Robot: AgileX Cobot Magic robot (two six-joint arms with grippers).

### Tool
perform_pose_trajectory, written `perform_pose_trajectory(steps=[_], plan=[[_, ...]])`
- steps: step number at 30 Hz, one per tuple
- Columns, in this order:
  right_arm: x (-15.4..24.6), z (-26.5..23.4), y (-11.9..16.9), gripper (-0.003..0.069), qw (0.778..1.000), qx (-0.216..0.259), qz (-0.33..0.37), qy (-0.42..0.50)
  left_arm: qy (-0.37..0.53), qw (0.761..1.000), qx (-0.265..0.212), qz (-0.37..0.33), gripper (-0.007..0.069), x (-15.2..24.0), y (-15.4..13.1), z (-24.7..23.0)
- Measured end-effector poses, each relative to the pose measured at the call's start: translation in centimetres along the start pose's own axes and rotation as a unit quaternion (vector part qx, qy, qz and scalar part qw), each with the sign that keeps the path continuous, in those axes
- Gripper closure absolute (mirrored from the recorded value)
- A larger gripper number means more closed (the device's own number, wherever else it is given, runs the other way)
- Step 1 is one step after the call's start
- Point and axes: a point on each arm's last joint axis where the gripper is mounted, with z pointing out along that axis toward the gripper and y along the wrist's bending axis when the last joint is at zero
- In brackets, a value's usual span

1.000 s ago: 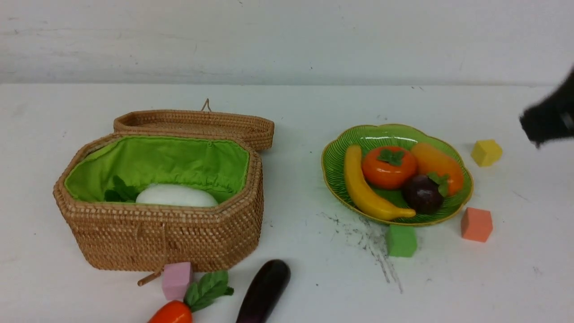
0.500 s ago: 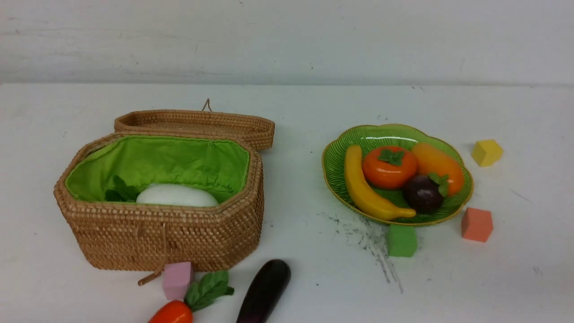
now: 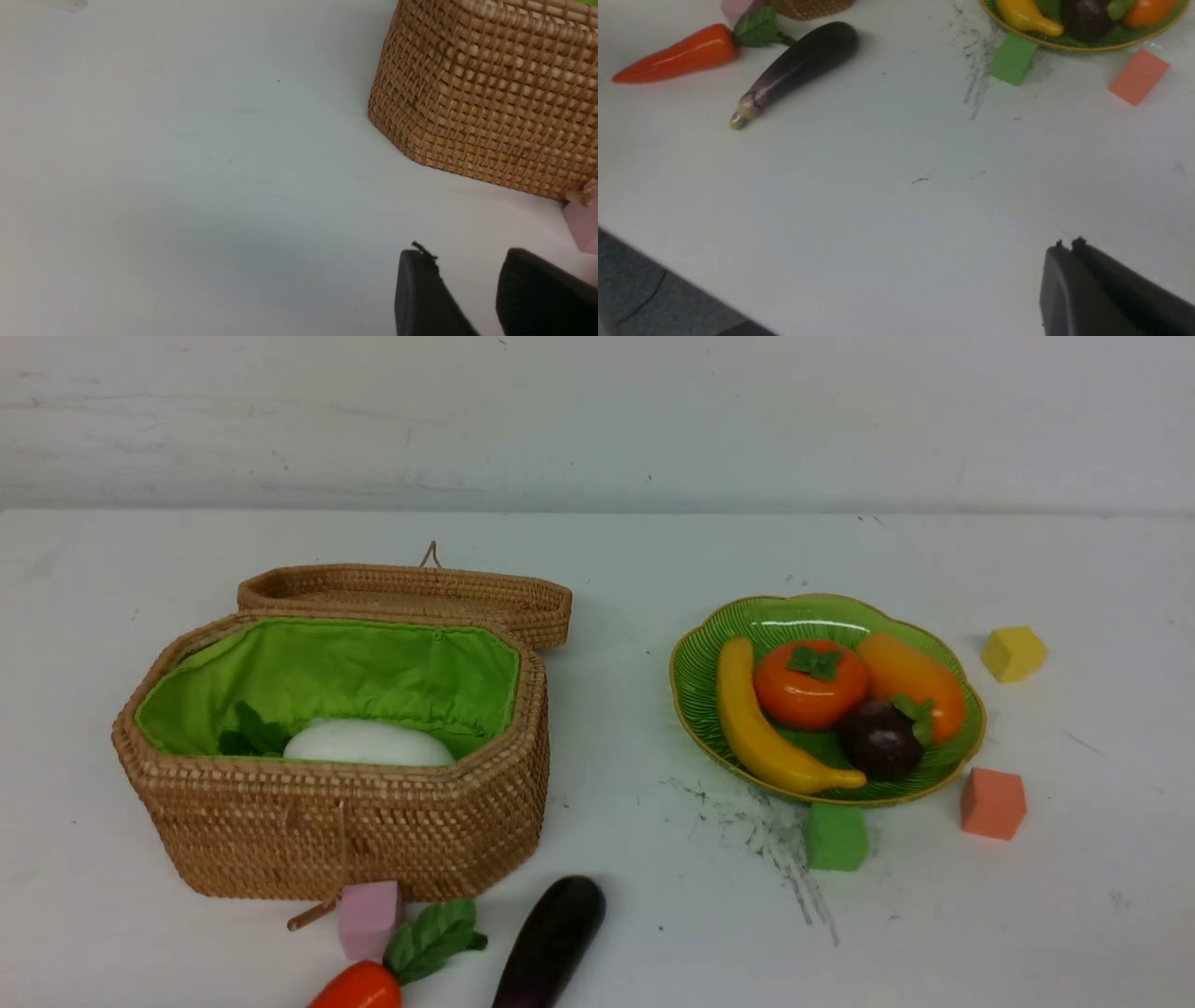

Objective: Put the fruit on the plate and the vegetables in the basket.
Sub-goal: Use the left arm to grab a carrot and put it into the left basket

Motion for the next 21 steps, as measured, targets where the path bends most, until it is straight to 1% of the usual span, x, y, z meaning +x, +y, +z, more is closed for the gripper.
perform_pose_trajectory(steps=[3, 4, 7, 11, 14, 15, 16, 18, 21], plan=[[1.6, -0.5, -0.8, 0.0658, 0.995, 0.088, 0.031, -0.037, 0.0, 1.0, 0.0, 0.0, 0.0386, 0.0, 0.0, 0.0], [1.9, -0.4, -0.9, 0.0657, 0.992, 0.111, 0.041, -0.051, 0.0, 1.0, 0.0, 0.0, 0.0386, 0.0, 0.0, 0.0], [4.2, 0.8, -1.8, 0.0655, 0.968, 0.203, 0.09, -0.117, 0.0, 1.0, 0.0, 0.0, 0.0386, 0.0, 0.0, 0.0], [7.2, 4.3, -2.9, 0.0655, 0.942, 0.25, 0.118, -0.188, 0.0, 1.0, 0.0, 0.0, 0.0386, 0.0, 0.0, 0.0], [10.0, 7.9, -3.7, 0.0654, 0.933, 0.261, 0.138, -0.204, 0.0, 1.0, 0.0, 0.0, 0.0386, 0.0, 0.0, 0.0], [10.2, 8.1, -3.8, 0.0654, 0.933, 0.261, 0.139, -0.206, 0.0, 1.0, 0.0, 0.0, 0.0386, 0.0, 0.0, 0.0], [12.0, 10.4, -4.2, 0.0652, 0.932, 0.262, 0.148, -0.201, 0.0, 1.0, 0.0, 0.0, 0.0386, 0.0, 0.0, 0.0], [13.5, 12.2, -4.6, 0.0651, 0.934, 0.26, 0.151, -0.192, 0.0, 1.0, 0.0, 0.0, 0.0386, 0.0, 0.0, 0.0], [14.5, 13.3, -4.7, 0.0648, 0.936, 0.257, 0.155, -0.184, 0.0, 1.0, 0.0, 0.0, 0.0386, 0.0, 0.0, 0.0]])
